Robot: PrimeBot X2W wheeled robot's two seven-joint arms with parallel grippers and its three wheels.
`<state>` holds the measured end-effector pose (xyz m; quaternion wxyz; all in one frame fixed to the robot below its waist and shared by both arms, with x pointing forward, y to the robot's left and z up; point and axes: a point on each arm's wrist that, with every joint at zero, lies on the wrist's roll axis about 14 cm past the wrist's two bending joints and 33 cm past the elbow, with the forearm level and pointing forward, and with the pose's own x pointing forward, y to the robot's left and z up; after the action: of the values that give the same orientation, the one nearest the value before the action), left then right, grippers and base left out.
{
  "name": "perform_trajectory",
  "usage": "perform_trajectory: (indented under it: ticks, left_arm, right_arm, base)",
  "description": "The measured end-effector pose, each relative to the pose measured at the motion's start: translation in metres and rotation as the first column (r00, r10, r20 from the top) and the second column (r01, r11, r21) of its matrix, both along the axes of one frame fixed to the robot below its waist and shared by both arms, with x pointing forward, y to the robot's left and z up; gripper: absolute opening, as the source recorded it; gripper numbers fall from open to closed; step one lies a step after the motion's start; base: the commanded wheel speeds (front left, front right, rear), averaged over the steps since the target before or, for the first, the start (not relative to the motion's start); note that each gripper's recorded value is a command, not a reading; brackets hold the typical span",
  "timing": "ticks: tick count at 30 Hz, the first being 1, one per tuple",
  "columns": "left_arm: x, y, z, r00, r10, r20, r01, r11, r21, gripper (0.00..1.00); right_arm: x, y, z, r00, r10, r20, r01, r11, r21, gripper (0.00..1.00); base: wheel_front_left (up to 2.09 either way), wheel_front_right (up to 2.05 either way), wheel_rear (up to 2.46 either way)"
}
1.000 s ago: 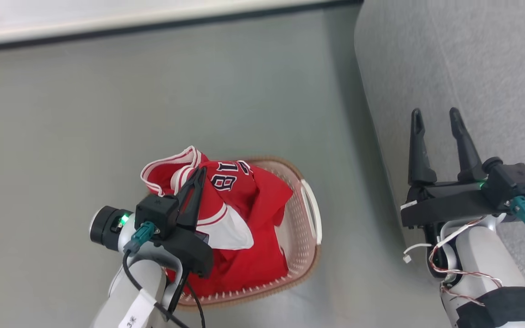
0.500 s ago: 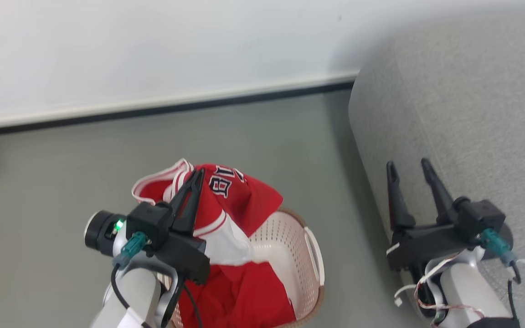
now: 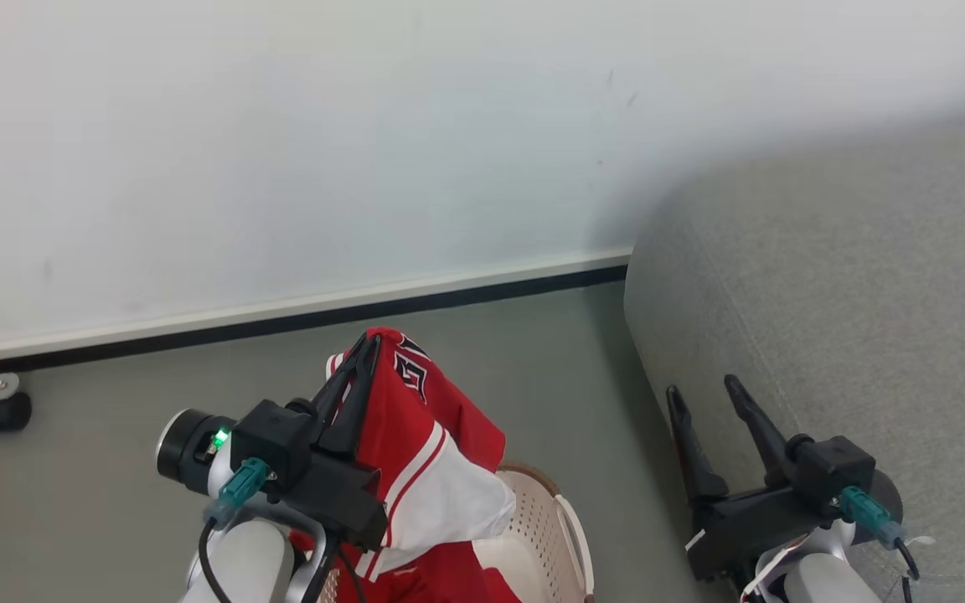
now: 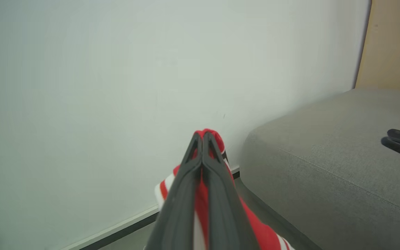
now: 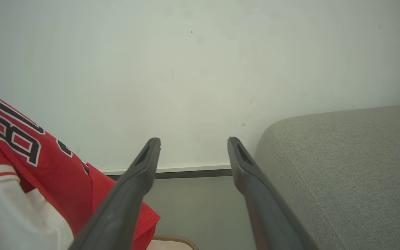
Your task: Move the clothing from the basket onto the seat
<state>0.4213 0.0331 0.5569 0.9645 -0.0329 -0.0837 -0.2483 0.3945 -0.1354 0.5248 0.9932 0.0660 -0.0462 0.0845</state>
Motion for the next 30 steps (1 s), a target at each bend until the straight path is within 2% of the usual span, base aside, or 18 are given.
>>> perform_trajectory:
  ticks: [11,18,24,30]
  left_arm:
    - [-0.011,-0.009,0.034,0.996,-0.032,0.088,0.033,0.999,-0.008,0.0]
    - [-0.012,-0.016,0.049,0.991,-0.051,0.121,0.052,0.999,-0.006,0.0]
    - [-0.016,-0.023,0.051,0.991,-0.072,0.116,0.072,0.997,0.004,0.0]
    - [-0.018,-0.028,0.055,0.989,-0.086,0.118,0.085,0.996,0.014,0.0]
  right_arm:
    - [-0.016,0.036,0.005,0.991,0.136,0.018,-0.135,0.99,-0.045,1.0]
    - [-0.024,0.069,-0.002,0.967,0.254,-0.002,-0.253,0.961,-0.112,1.0]
    - [-0.029,0.099,-0.002,0.934,0.357,-0.011,-0.353,0.919,-0.176,1.0]
    - [-0.047,0.147,-0.003,0.855,0.518,-0.025,-0.508,0.826,-0.243,1.0]
  base:
    - [0.0,0.0,0.0]
    - [0.0,0.0,0.0]
    - [0.0,0.0,0.0]
    - [0.0,0.0,0.0]
